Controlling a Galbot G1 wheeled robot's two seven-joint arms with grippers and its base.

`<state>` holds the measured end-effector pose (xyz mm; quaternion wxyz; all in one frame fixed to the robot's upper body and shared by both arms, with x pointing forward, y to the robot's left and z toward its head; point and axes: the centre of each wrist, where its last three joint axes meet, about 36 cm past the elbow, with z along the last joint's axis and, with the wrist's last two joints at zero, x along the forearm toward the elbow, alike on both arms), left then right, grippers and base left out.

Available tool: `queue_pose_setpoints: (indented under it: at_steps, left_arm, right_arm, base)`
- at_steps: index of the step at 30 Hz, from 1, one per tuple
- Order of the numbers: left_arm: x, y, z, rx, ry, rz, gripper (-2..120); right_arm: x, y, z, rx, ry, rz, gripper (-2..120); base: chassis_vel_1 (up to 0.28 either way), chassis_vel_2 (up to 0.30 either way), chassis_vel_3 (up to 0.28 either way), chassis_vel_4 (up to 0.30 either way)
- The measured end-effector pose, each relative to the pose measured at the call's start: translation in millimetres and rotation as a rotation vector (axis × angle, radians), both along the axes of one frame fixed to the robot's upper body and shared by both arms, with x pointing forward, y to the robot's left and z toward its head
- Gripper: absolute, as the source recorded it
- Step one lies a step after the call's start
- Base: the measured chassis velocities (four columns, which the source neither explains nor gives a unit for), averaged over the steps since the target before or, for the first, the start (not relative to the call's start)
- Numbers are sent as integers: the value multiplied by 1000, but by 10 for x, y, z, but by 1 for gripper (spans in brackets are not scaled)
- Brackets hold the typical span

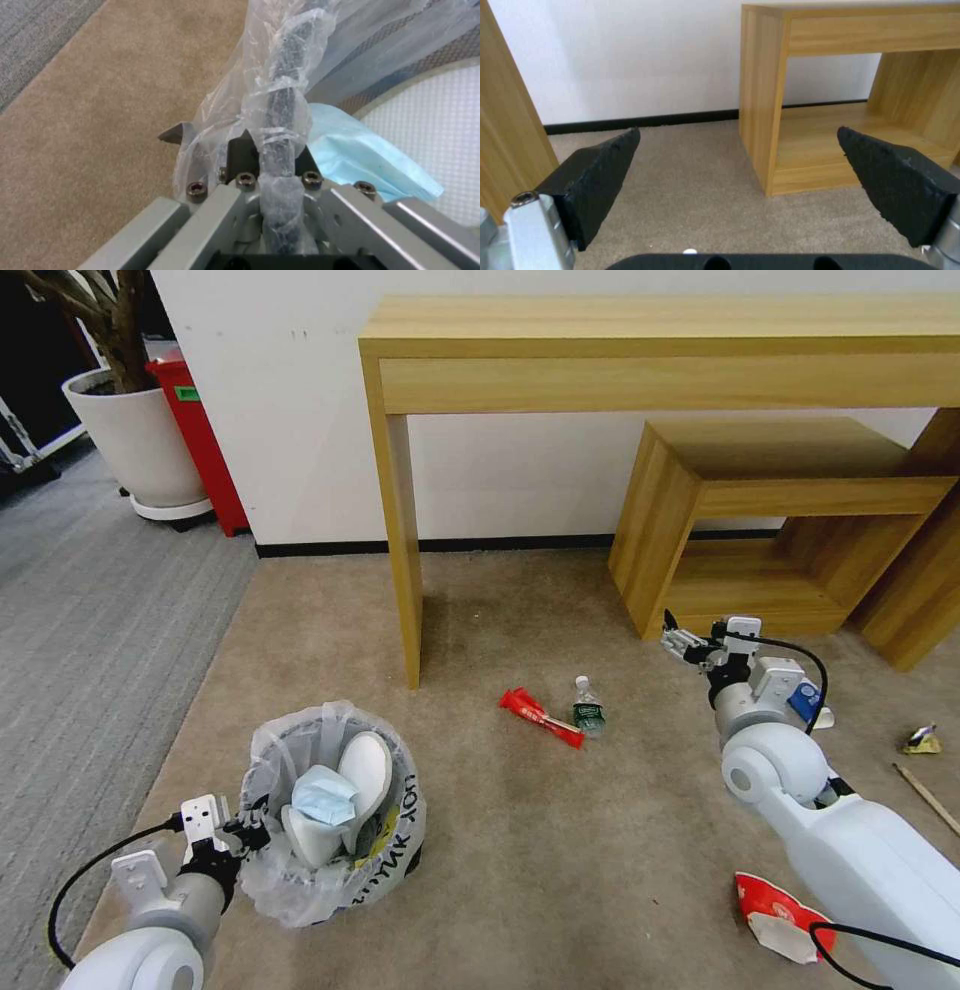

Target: Pick up the trash bin and place the garbage on the floor into it.

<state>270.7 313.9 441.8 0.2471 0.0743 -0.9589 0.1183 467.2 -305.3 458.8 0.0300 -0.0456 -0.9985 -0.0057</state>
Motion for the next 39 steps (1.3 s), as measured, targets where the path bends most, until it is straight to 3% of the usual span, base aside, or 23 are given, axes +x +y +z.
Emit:
queue_pose_setpoints:
  at_steps: [39]
  left_arm:
    - [5,67,-84,-3,38,37,0]
  right_arm:
    - [169,121,-178,-13,11,34,100]
  base:
    - [-70,-68,-67,-67]
